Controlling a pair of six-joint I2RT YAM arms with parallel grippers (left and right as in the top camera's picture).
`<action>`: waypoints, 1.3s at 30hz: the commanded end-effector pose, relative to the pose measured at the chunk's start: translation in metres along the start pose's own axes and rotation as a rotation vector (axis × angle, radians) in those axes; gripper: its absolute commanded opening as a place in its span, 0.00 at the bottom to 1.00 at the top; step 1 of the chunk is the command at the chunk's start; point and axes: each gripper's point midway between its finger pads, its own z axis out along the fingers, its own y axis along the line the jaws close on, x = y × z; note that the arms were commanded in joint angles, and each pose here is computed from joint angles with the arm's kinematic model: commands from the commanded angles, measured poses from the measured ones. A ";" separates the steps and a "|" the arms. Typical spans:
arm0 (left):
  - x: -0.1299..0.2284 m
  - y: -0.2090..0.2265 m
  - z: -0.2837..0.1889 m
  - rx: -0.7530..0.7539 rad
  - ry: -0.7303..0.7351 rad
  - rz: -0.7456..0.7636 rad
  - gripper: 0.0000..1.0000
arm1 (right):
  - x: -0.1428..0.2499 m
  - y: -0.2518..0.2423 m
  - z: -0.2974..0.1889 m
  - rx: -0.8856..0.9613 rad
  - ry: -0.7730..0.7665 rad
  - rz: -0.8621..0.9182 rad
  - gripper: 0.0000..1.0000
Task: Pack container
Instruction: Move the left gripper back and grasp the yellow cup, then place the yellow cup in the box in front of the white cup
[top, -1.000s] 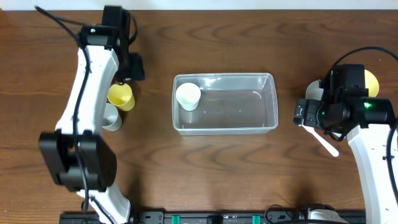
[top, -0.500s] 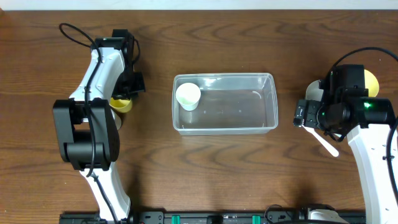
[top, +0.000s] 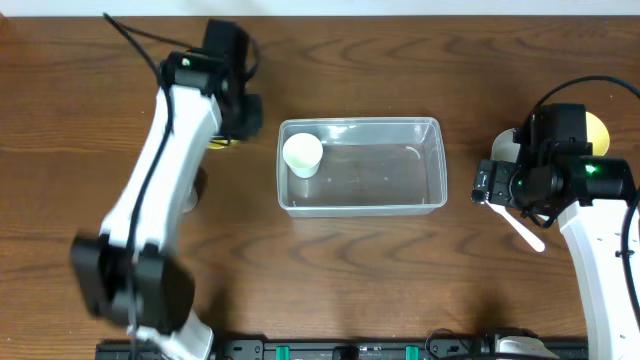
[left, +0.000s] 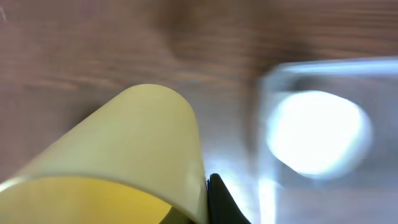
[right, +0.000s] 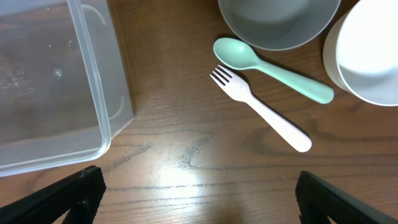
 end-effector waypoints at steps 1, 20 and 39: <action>0.014 -0.029 -0.041 0.037 -0.055 0.112 0.06 | -0.005 -0.004 -0.003 0.011 -0.015 0.005 0.99; 0.118 -0.101 0.026 0.053 0.158 0.417 0.06 | -0.005 -0.004 -0.003 0.011 -0.014 0.005 0.99; 0.126 -0.105 0.070 0.047 0.181 0.445 0.06 | -0.003 -0.004 -0.003 0.012 -0.007 0.005 0.99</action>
